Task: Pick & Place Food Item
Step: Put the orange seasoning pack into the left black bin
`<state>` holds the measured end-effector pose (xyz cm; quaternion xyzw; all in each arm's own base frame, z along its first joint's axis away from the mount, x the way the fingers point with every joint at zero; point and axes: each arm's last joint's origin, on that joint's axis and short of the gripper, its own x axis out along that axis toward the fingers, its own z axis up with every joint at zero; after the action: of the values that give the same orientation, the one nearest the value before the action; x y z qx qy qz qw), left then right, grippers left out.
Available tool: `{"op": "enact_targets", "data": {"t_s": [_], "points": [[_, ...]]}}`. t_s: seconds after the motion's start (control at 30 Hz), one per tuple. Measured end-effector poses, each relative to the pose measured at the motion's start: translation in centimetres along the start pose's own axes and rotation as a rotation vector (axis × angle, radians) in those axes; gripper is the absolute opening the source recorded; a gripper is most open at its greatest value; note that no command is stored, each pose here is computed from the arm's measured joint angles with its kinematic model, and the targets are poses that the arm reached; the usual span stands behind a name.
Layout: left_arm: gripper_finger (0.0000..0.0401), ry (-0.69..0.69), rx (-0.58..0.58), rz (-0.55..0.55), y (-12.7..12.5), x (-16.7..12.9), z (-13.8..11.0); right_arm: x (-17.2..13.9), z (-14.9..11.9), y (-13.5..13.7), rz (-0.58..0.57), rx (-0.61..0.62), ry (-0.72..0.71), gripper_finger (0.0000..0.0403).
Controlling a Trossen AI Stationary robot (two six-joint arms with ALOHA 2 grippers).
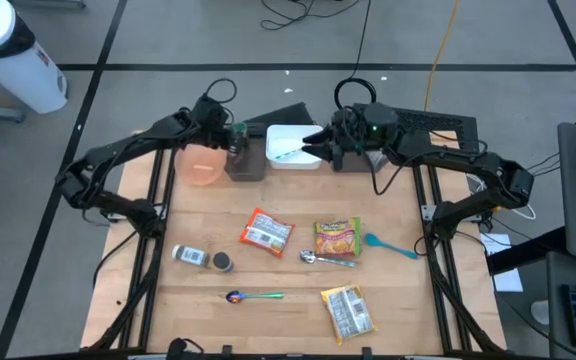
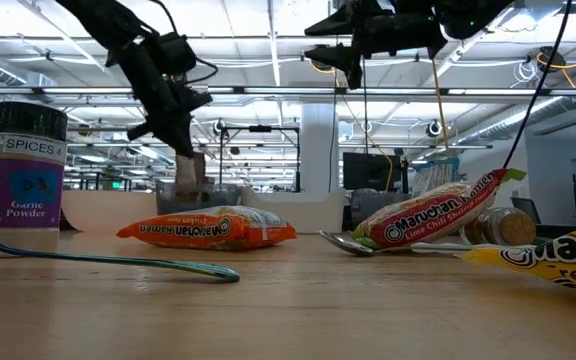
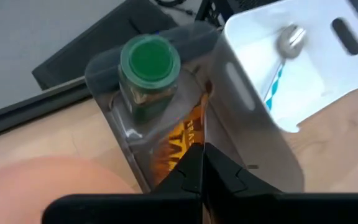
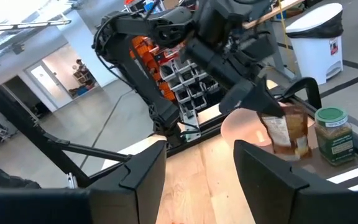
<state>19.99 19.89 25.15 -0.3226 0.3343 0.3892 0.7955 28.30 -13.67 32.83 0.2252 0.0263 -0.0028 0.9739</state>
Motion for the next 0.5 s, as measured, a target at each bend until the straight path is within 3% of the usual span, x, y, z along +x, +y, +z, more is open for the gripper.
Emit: {"op": "enact_targets", "data": {"t_s": [0.2, 0.5], "points": [[0.0001, 0.023, -0.015, 0.014, 0.0, 1.7, 0.0, 0.2, -0.2, 0.3, 0.001, -0.001, 0.007, 0.018], [0.0001, 0.006, -0.002, 0.048, 0.1, 1.9, 0.1, 0.2, -0.3, 0.3, -0.018, -0.004, 0.007, 0.018]]}}
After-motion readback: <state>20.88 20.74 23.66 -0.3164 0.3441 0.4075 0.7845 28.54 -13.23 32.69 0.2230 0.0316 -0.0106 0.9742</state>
